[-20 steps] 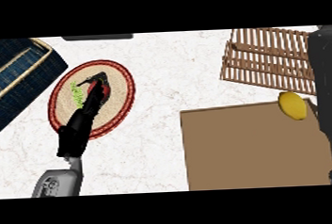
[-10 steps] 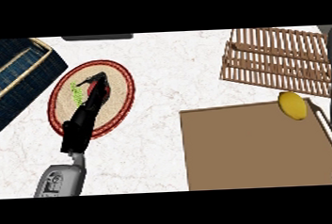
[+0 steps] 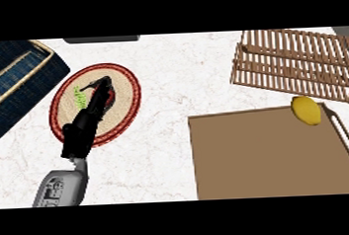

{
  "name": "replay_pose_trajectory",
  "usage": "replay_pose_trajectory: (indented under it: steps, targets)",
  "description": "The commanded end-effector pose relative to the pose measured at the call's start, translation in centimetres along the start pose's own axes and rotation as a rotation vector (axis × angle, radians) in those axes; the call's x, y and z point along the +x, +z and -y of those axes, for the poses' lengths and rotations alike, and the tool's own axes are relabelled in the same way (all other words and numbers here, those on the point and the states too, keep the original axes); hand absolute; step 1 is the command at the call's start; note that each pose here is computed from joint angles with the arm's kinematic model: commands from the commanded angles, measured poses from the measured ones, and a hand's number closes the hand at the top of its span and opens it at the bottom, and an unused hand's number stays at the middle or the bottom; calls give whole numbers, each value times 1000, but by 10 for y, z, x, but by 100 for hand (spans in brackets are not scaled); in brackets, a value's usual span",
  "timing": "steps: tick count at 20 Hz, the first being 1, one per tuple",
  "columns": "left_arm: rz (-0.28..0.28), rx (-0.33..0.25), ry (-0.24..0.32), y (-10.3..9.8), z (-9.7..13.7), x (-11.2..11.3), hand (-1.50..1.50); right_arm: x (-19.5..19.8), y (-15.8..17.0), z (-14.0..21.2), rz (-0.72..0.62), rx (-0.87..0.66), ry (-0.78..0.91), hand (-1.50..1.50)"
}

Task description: Pick the cupcake from the tray and place it in the tiered shelf

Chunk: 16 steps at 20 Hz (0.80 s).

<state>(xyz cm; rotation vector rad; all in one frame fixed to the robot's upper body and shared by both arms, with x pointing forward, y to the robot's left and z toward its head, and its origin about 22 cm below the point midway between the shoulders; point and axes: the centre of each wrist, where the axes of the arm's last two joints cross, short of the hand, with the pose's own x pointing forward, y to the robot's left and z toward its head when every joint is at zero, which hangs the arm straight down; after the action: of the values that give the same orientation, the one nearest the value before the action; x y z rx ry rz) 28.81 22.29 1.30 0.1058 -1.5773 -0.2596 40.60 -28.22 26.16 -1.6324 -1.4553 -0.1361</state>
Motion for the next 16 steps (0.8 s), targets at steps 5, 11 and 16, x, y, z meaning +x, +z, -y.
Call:
replay_pose_trajectory:
  steps: [5, 11, 16]
  targets:
    - [8, 7, 6, 1, 7, -12, 0, -10, -3, 11, -111, -44, 47, -150]
    - [-17, 2, -1, 10, 1, -13, 0, -26, 1, 22, -151, -55, -143, -150]
    - [-3, 12, -9, 4, -11, -3, 0, -12, -9, 49, -125, 14, -207, -150]
